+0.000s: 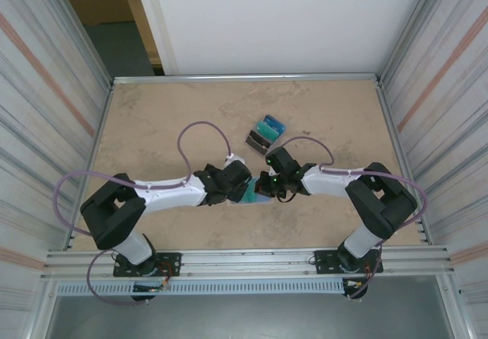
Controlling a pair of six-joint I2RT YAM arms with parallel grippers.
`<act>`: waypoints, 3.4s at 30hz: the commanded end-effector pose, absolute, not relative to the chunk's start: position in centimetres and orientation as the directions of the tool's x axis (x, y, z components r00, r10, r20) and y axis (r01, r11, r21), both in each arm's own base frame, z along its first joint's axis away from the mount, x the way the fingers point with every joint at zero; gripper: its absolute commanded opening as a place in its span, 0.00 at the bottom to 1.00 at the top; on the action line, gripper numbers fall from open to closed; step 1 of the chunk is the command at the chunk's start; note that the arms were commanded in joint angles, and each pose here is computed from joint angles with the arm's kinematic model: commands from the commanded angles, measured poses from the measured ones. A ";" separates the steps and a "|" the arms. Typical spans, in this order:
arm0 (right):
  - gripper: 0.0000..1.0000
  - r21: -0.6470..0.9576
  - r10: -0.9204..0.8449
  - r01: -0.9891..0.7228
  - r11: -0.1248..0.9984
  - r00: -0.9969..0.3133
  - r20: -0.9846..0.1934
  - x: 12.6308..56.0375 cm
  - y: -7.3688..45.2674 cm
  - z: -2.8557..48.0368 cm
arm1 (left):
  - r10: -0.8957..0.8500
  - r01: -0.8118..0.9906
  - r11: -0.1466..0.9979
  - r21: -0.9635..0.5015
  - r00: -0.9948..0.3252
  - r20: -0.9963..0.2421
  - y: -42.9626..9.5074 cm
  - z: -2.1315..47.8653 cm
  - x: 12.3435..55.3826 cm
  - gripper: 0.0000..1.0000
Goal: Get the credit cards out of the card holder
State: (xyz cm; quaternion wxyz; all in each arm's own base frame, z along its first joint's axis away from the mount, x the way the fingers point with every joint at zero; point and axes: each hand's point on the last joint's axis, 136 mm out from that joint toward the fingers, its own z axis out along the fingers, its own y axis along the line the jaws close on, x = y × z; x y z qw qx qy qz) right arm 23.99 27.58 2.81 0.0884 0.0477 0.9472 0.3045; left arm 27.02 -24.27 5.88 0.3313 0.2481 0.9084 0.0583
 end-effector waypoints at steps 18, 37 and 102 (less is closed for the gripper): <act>0.00 0.662 0.171 0.016 0.749 -0.970 -0.170 24.8 27.0 4.9 | 0.552 0.425 0.834 0.352 -0.663 -0.505 -24.3 4.4 27.1 0.99; 0.18 0.779 0.164 0.003 0.627 -0.978 -0.128 24.9 29.2 5.1 | 0.533 0.433 0.846 0.310 -0.689 -0.491 -24.8 3.4 26.5 0.99; 0.00 0.219 -0.161 -0.342 0.914 -0.799 -0.579 36.2 19.4 16.3 | 0.294 0.258 0.955 0.144 -0.766 -0.572 -20.5 6.1 25.9 0.98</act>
